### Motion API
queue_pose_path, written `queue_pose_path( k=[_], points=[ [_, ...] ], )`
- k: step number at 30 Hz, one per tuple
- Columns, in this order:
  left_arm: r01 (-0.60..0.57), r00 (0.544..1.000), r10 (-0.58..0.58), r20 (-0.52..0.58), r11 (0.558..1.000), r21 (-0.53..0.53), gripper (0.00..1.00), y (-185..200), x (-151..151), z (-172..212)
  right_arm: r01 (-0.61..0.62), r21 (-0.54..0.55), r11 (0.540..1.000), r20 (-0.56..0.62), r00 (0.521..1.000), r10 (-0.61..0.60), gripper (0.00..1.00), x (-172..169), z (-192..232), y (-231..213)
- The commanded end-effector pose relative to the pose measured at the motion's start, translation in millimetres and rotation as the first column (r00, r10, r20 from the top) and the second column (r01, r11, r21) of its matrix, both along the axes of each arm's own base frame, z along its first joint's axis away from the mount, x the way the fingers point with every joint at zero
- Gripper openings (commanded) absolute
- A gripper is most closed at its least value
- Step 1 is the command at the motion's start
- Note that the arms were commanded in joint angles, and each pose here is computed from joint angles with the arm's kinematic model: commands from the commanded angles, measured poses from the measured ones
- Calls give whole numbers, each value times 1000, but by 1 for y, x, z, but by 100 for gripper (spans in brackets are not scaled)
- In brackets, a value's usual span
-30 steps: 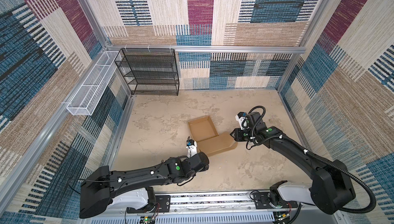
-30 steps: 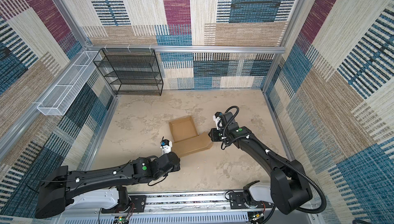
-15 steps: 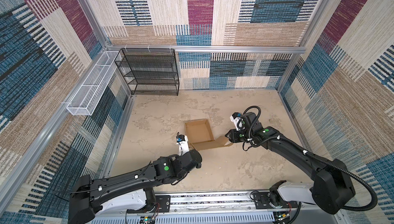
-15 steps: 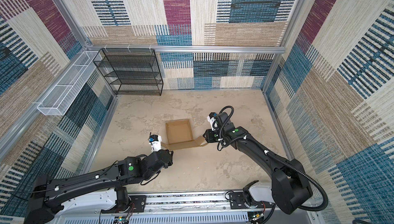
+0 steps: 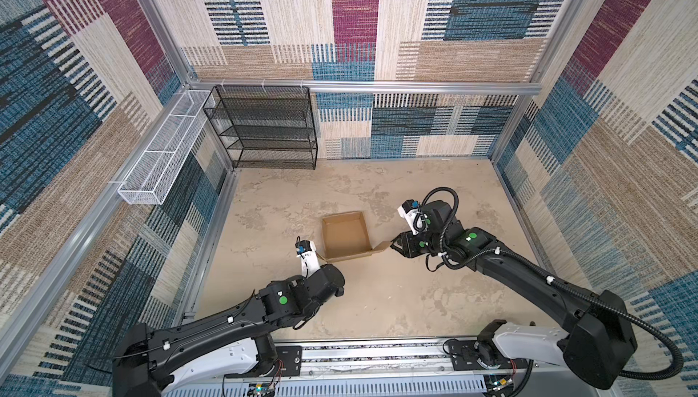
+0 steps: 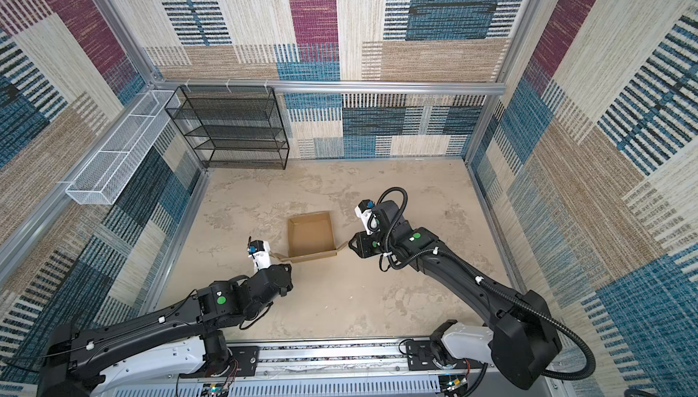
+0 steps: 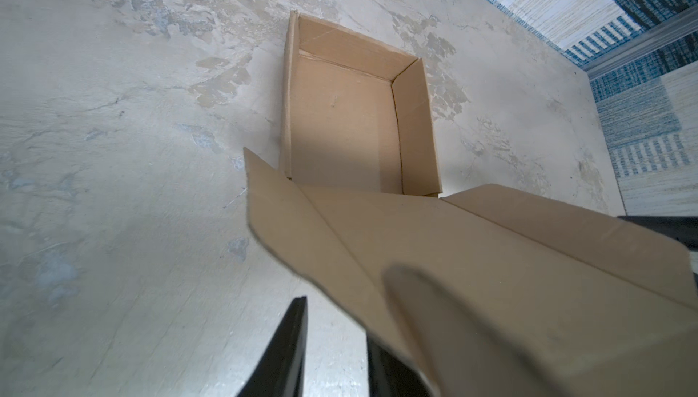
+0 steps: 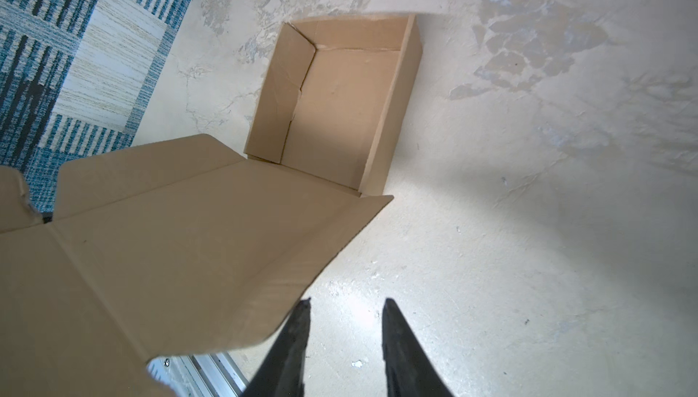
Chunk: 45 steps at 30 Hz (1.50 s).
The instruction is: Fold the paper box
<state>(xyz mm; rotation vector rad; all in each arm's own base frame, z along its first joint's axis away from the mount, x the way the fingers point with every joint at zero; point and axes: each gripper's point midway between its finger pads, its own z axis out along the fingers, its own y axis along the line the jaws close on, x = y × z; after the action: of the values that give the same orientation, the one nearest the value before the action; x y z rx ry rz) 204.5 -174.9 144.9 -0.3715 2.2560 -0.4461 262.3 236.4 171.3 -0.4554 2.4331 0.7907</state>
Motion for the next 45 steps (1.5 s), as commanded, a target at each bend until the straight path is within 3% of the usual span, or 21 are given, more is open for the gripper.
queue_pose_path(
  k=[1, 12, 23, 28, 45],
  points=[
    [-36, 999, 36, 4, 999, 6, 31, 9, 1, -3, -1, -27, 1000, 55, 998, 3, 36, 4, 9, -4],
    [-51, 999, 51, 15, 999, -4, 31, 10, 7, 0, 43, -121, 992, 160, 987, -23, 37, 27, 27, -15],
    [-63, 998, 64, 15, 998, -15, 31, 7, 14, 3, -154, -82, 985, 171, 971, 166, 36, 57, 25, 35],
    [-71, 997, 71, 8, 997, -24, 31, 5, 19, 1, -260, -61, 964, 137, 954, 266, 35, 53, 17, 52],
    [-83, 997, 84, 1, 995, -53, 31, -3, 44, 2, -347, -39, 937, 31, 937, 348, 32, 16, -17, 67]
  ],
)
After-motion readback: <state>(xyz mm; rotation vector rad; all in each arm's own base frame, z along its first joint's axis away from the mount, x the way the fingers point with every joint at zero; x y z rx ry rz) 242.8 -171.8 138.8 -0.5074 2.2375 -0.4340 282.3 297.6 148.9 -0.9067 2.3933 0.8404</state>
